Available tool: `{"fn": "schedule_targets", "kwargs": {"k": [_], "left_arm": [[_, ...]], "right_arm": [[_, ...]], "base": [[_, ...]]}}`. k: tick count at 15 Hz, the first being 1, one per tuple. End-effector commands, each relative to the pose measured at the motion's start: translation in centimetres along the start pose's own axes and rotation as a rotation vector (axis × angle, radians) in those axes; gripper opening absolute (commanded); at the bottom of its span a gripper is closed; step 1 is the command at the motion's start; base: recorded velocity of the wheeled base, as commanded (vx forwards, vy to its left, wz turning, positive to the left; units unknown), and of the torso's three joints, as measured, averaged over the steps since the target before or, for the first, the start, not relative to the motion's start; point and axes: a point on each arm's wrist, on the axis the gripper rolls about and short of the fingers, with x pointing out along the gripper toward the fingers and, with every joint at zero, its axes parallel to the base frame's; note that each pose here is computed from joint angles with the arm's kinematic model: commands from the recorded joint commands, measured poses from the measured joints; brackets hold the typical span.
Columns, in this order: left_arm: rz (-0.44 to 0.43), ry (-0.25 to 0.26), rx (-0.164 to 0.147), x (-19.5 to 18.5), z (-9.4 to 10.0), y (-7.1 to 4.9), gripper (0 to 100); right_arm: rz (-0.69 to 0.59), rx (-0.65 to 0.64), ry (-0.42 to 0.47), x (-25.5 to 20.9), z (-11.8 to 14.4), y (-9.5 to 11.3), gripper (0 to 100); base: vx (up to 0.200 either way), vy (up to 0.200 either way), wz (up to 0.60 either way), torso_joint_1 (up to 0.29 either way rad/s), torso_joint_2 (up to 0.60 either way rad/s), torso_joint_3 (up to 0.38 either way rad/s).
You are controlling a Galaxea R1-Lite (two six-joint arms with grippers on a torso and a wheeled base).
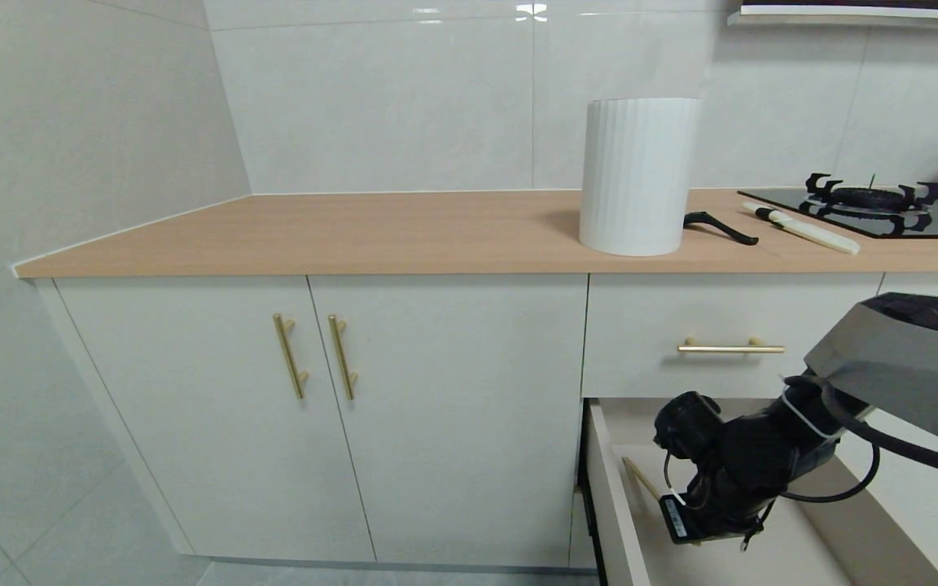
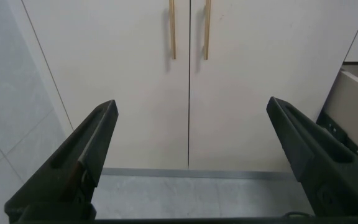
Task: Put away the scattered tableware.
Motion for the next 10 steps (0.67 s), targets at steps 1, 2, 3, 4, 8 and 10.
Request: {"fn": "schedule_targets", "kwargs": {"k": [1,2,3,4,8,10], "left_arm": [[0.001,-0.001,0.000,0.00,0.00,0.00,100],[0.001,-0.001,0.001,0.00,0.00,0.00,100],[0.001,-0.001,0.000,0.00,0.00,0.00,100],[0.001,-0.001,0.000,0.00,0.00,0.00,100],[0.001,-0.001,0.000,0.00,0.00,0.00,100],[0.001,-0.001,0.000,0.00,0.00,0.00,100]], "right_arm": [[-0.006,-0.007,0.021,0.38,-0.37,0.15,0],[-0.006,-0.010,0.025,0.37,-0.45,0.23,0],[-0.006,-0.010,0.025,0.37,-0.45,0.23,0],[-0.006,-0.009,0.024,0.35,-0.41,0.24,0],[-0.007,-0.009,0.027,0.42,-0.46,0.23,0],[-0.007,-0.009,0.028,0.43,-0.51,0.22,0]], "base": [[0.000,0.000,0.00,0.000,0.00,0.000],[0.000,0.000,0.00,0.000,0.00,0.000],[0.000,0.000,0.00,0.000,0.00,0.000],[0.000,0.000,0.00,0.000,0.00,0.000],[0.000,0.000,0.00,0.000,0.00,0.000],[0.000,0.000,0.00,0.000,0.00,0.000]]}}
